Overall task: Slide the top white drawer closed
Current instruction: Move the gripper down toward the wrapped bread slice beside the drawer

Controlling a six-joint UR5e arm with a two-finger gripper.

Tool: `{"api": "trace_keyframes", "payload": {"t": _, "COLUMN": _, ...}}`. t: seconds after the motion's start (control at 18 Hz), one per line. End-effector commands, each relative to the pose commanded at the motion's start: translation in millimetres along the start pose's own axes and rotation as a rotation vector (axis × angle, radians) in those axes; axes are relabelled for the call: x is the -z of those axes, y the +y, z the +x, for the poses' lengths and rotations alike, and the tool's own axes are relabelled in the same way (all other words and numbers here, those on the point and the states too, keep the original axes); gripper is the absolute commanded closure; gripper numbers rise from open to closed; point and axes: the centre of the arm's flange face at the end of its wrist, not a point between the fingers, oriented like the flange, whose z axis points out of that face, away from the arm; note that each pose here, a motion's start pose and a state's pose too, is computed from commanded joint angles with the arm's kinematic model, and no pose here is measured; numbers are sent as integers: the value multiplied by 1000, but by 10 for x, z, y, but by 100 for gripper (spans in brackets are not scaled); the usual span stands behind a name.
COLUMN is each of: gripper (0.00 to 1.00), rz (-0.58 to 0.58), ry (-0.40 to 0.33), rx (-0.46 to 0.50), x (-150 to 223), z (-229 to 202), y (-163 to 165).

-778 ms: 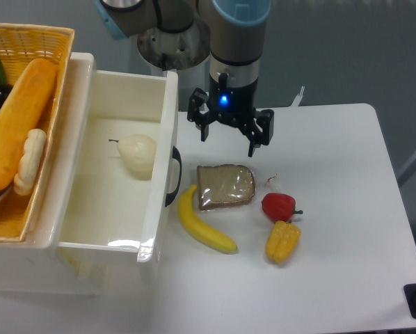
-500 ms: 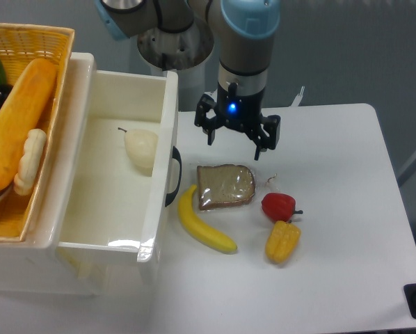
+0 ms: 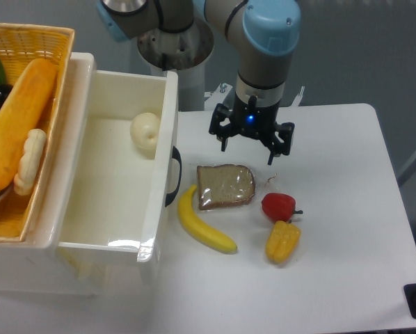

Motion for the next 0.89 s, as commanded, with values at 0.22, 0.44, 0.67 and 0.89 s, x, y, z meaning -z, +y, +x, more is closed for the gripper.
{"api": "trace_keyframes", "payload": {"t": 0.22, "gripper": 0, "rz": -6, "ry": -4, "rx": 59, "x": -130, "z": -101, "y": -22}}
{"api": "trace_keyframes", "payload": {"t": 0.44, "gripper": 0, "rz": -12, "ry": 3, "rx": 98, "x": -189, "z": -208, "y": 22}}
{"api": "trace_keyframes", "payload": {"t": 0.67, "gripper": 0, "rz": -27, "ry": 16, "rx": 99, "x": -300, "z": -219, "y": 9}}
{"api": "trace_keyframes", "payload": {"t": 0.89, "gripper": 0, "rz": -57, "ry": 27, "rx": 127, "x": -471, "z": -270, "y": -10}}
